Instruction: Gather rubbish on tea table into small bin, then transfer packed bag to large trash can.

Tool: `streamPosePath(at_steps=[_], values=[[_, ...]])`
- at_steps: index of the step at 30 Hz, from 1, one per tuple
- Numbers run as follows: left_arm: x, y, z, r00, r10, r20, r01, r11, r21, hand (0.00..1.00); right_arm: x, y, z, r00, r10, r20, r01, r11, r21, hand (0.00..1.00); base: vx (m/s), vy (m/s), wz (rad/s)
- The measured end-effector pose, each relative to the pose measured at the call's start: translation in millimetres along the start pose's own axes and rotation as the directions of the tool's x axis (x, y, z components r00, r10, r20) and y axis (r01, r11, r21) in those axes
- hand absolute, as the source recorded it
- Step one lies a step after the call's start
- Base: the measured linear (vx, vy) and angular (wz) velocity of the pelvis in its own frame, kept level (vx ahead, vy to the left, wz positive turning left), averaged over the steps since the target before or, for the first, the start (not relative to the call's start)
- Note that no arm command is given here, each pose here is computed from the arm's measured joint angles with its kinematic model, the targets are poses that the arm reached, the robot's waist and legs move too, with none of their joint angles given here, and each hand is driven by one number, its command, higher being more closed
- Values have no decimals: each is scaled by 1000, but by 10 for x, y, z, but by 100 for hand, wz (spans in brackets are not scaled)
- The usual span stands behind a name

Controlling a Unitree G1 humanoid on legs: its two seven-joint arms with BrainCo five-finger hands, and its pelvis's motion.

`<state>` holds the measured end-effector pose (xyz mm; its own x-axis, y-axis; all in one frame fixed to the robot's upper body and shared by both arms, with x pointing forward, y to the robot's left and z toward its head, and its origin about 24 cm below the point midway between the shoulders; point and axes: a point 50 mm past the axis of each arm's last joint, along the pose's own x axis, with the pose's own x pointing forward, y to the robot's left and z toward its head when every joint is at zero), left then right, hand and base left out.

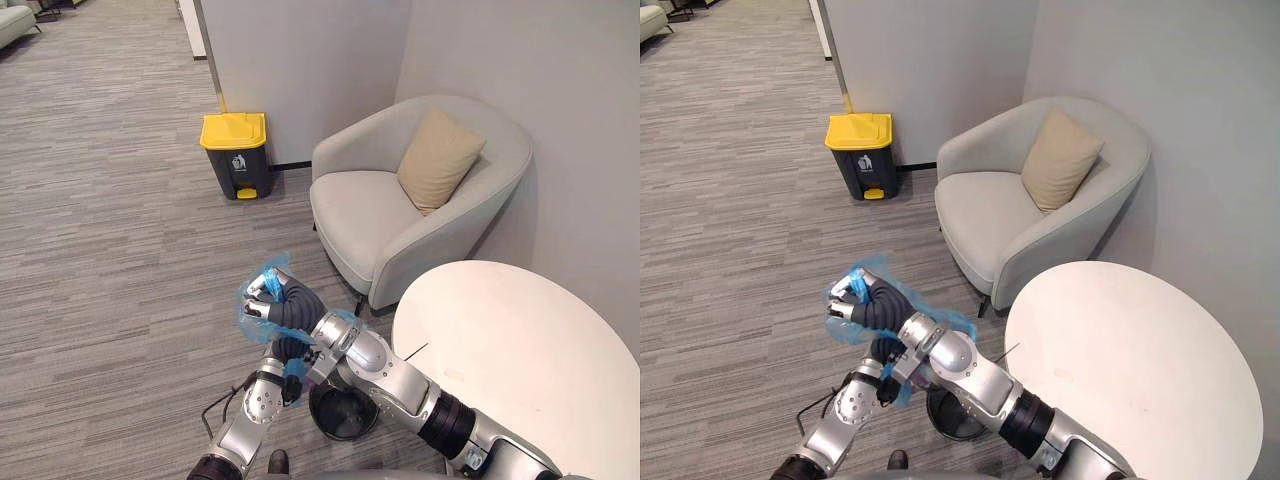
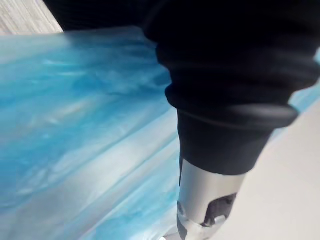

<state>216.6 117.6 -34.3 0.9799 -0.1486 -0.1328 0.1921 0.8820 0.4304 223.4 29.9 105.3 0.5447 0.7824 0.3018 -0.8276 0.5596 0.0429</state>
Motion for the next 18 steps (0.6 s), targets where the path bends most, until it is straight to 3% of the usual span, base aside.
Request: streamPosePath(at_steps=[13,14,18], values=[[83,3,66,1000,31,5,-31,999,17,0,138,133,91,996,74,40,-77,993,86,100,0,0,0],[94,6,73,999,33,6,-33,999,19,100,140,136,91,996,74,41,-77,993,91,100,0,0,0],[174,7,149,998,49,27,-51,997,60,100,146,171,84,996,80,40,-85,988,131,100,0,0,0]])
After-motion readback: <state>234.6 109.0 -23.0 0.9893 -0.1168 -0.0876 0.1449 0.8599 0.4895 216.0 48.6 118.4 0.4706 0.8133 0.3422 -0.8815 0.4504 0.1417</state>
